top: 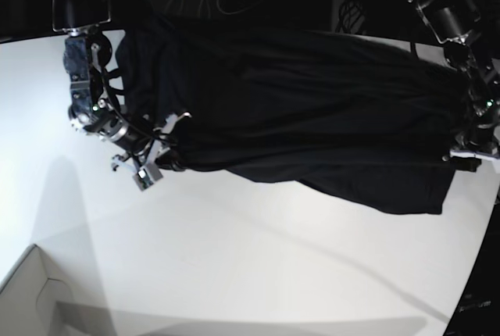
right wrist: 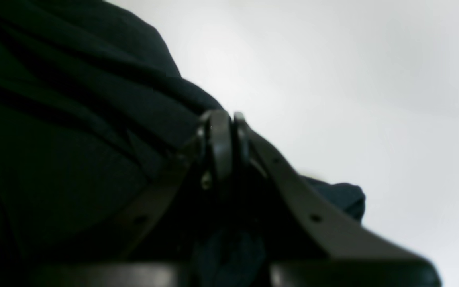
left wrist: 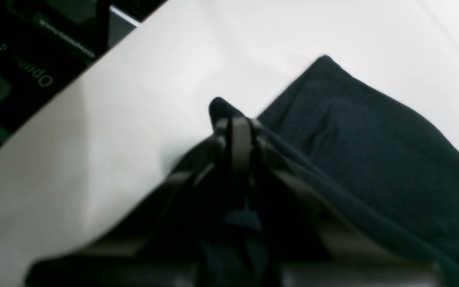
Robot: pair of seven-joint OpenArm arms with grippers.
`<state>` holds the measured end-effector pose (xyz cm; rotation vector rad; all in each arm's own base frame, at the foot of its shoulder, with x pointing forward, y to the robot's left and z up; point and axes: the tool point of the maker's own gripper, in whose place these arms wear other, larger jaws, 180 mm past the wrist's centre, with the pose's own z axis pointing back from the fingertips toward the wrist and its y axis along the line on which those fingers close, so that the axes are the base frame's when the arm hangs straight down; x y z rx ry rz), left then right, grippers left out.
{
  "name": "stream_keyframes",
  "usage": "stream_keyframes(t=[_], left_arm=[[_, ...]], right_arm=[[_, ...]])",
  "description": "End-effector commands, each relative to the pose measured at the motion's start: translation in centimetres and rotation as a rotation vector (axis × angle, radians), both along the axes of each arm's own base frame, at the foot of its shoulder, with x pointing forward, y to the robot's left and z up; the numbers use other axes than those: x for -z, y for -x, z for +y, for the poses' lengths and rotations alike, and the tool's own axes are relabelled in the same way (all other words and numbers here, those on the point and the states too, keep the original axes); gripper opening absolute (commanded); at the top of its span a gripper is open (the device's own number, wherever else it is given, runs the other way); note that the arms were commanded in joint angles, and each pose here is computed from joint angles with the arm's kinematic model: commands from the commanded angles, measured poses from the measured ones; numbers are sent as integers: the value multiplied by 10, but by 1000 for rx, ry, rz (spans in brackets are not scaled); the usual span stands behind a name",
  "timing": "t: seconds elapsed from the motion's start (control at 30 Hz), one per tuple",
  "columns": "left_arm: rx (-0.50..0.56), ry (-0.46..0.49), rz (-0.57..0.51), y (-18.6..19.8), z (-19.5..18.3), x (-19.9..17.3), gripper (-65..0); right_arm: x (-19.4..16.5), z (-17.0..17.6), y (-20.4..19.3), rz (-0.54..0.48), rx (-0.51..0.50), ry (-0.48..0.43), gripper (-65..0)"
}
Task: Layout the t-shirt on the table in an organized manner, then fold the t-shirt properly
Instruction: 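Reach the left gripper across the shirt and grasp its opposite edge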
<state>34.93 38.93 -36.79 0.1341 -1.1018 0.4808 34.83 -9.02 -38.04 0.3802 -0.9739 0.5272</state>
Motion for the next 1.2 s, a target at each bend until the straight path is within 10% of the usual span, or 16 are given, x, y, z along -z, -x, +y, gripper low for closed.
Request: stream_keyframes(t=[0.0, 0.4, 0.77, 1.17], left_arm=[[16, -39, -73, -15, 3, -27, -650], [28, -8, -172, -73, -2, -66, -650], [-23, 106, -52, -57, -4, 13, -633], [-45, 111, -47, -58, 10, 13, -188]], right_arm=[[-19, -1, -11, -59, 4, -19, -650], [-17, -2, -11, -55, 5, -16, -650], [-15, -3, -10, -49, 5, -16, -650], [-14, -3, -10, -46, 6, -14, -650]])
